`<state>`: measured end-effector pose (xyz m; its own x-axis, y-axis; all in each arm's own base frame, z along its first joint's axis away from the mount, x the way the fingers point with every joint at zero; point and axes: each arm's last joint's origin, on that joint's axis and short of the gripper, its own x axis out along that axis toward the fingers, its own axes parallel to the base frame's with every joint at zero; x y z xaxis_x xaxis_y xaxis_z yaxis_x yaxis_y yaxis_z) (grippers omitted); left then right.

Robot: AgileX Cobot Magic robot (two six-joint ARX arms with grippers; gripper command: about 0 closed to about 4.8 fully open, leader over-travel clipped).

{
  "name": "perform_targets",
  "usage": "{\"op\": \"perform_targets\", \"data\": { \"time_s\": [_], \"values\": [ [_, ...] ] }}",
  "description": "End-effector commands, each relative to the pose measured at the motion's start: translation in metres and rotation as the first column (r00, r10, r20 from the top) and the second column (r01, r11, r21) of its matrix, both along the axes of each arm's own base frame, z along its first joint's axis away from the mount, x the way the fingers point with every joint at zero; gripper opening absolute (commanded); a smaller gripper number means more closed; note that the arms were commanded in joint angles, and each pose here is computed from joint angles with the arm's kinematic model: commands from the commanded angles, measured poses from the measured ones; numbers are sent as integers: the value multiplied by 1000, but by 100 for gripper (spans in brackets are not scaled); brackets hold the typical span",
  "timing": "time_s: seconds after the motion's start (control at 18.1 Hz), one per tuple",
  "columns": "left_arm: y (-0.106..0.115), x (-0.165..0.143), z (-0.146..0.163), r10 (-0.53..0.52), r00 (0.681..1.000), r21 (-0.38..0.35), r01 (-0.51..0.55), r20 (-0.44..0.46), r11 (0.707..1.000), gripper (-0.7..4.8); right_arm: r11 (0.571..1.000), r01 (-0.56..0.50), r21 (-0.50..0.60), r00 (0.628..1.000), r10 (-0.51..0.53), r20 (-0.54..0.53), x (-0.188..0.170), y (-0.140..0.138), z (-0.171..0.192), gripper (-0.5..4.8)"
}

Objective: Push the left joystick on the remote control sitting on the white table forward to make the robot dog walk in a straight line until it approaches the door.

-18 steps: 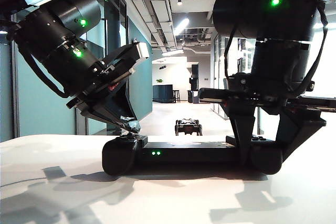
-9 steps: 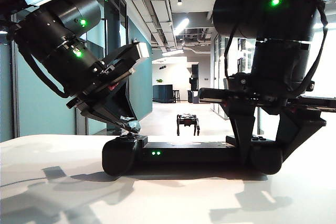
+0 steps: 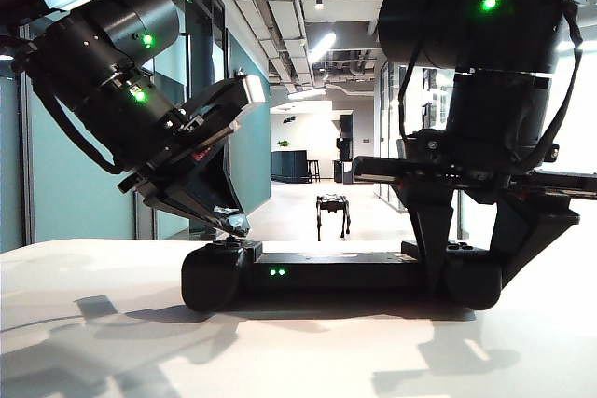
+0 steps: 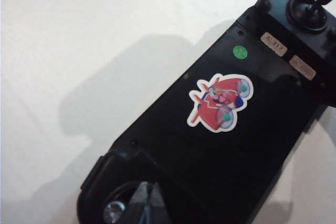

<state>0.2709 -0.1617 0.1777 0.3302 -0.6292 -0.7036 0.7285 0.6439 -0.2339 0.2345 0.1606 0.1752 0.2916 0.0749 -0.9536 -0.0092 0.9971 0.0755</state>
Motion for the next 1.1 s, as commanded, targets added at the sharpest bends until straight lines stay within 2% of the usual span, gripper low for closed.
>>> {"op": "perform_targets", "data": {
  "time_s": [0.06, 0.55, 0.66, 0.72, 0.77, 0.83, 0.94, 0.99, 1.1],
  "values": [
    [0, 1, 2, 4, 1000, 3, -4, 16, 1000, -6, 1000, -4, 27, 1000, 4, 6, 1, 2, 4, 175],
    [-1, 1, 3, -6, 1000, -10, 6, 10, 1000, -5, 1000, -5, 28, 1000, 5, 7, 1, 2, 4, 175],
    [3, -9, 21, -41, 998, -39, 39, -54, 998, -5, 1000, -5, 29, 1000, 5, 7, 1, 2, 4, 175],
    [8, -17, 40, -40, 998, -38, 38, -51, 999, -5, 1000, -5, 29, 1000, 4, 9, 1, 2, 4, 175],
    [11, -24, 55, -38, 999, -51, 37, -22, 998, -5, 1000, -5, 31, 1000, 5, 11, 1, 2, 4, 175],
    [16, -32, 76, -19, 999, -65, 22, 49, 998, -6, 999, -7, 31, 1000, 6, 12, 1, 2, 4, 175],
    [28, -47, 112, 87, 982, -106, -69, 168, 992, -6, 1000, -12, 29, 1000, 11, 12, 1, 2, 4, 175],
    [32, -53, 124, 141, 970, -131, -116, 198, 985, -6, 1000, -12, 29, 1000, 11, 13, 1, 2, 4, 175],
    [47, -72, 157, 279, 909, -187, -230, 310, 955, -5, 999, -12, 30, 1000, 11, 15, 1, 2, 4, 175]
  ]
}}
